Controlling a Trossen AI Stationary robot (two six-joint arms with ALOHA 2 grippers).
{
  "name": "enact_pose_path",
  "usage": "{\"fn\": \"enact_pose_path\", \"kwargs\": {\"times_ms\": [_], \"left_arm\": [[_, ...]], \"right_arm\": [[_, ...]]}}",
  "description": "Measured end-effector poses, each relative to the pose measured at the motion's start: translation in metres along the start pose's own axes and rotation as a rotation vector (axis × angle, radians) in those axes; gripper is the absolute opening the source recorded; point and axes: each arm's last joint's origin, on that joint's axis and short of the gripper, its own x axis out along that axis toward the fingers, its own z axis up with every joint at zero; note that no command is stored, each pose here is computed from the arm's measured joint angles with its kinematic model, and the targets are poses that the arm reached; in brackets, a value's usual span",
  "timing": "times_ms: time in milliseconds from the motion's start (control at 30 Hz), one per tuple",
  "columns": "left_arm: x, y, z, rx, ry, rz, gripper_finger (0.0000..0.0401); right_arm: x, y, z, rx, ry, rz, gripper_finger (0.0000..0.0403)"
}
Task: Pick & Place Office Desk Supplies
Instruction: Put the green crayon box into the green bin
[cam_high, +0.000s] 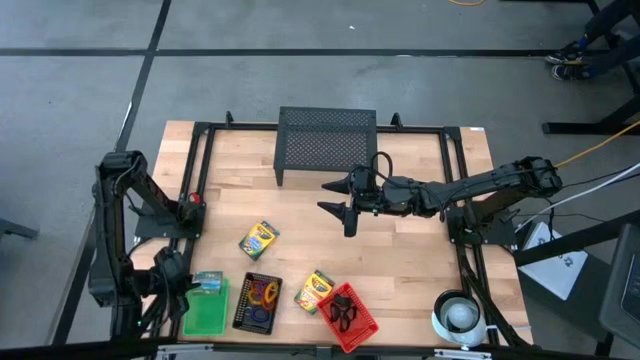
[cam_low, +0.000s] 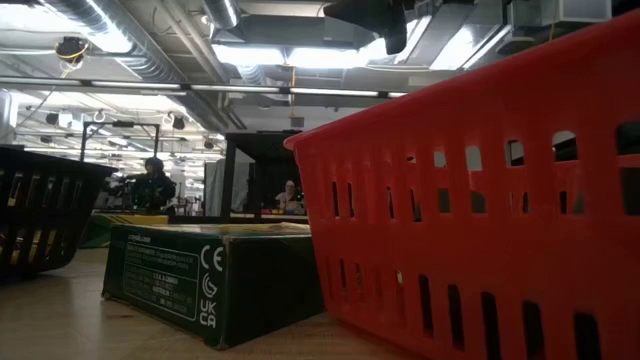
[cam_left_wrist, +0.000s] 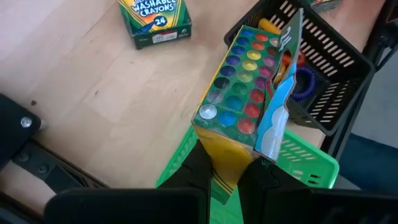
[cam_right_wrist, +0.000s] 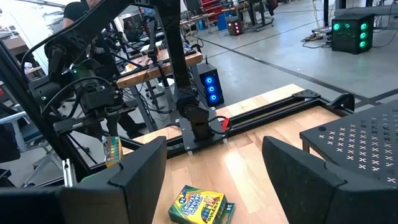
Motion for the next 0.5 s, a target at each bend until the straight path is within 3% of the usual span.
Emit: {"fn": "enact_pose_path", "kwargs": {"times_ms": [500], "left_arm": [[0.020, 0.000, -0.010, 0.013, -0.039, 0.034, 0.0033]], "right_arm": [[0.000, 0.001, 0.000, -0.001, -0.007, -0.020, 0.0268]]}}
